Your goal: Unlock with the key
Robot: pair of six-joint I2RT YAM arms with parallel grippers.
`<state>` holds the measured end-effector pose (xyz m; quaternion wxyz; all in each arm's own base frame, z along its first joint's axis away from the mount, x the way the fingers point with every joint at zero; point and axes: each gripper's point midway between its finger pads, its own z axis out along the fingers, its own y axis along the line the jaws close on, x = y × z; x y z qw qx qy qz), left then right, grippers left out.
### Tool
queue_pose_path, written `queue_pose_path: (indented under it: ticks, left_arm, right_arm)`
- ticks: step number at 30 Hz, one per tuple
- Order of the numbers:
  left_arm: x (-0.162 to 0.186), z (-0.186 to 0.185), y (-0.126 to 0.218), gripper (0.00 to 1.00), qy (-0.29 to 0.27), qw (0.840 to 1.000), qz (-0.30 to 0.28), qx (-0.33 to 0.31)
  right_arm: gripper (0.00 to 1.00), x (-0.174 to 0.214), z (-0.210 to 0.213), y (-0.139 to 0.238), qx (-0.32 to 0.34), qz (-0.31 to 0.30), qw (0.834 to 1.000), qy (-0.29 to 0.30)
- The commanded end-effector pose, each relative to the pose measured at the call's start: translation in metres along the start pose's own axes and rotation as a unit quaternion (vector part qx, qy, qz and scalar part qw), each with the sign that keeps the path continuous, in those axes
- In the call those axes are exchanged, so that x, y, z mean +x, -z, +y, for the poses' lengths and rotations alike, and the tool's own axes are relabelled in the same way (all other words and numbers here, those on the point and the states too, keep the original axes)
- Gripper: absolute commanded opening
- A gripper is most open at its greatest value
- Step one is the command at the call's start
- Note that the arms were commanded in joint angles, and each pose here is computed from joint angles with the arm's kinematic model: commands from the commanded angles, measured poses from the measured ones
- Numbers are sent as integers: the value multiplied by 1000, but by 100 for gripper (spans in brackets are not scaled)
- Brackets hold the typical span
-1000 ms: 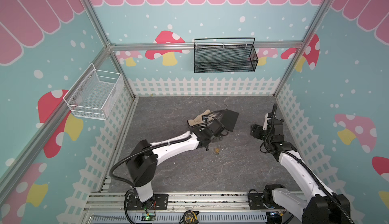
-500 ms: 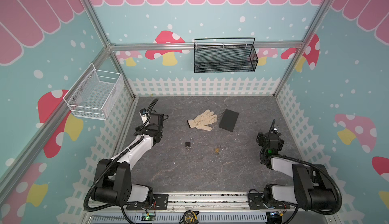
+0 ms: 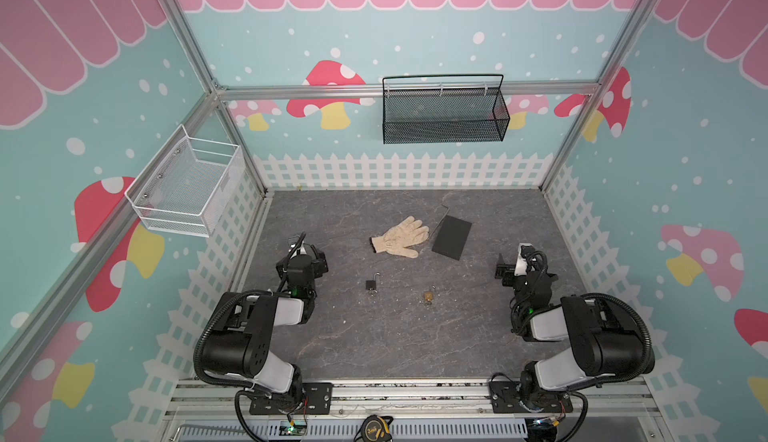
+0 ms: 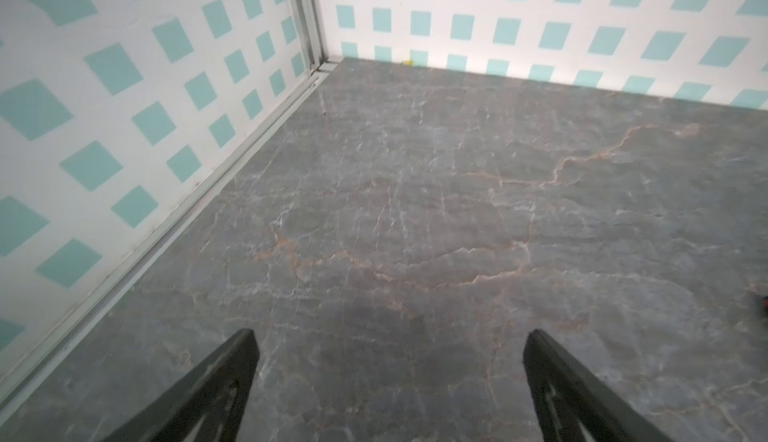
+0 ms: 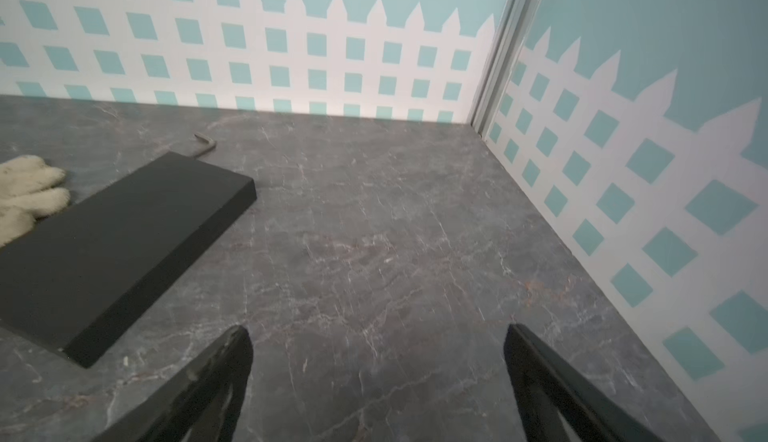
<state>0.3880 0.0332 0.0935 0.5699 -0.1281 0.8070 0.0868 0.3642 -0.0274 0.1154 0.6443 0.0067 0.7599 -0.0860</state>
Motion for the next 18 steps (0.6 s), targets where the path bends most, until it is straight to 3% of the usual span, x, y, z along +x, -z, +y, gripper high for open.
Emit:
queue_pose_path:
  ticks: [1,18]
  left_arm:
    - [-26,-11,0,100,-2,998,-52,35]
    - [-26,-13,0,100,-4,998,-49,39]
  right_arm:
    - [98,-18,5,-3,-10,-30,999,18]
    - [98,-19,5,-2,-11,-35,999,18]
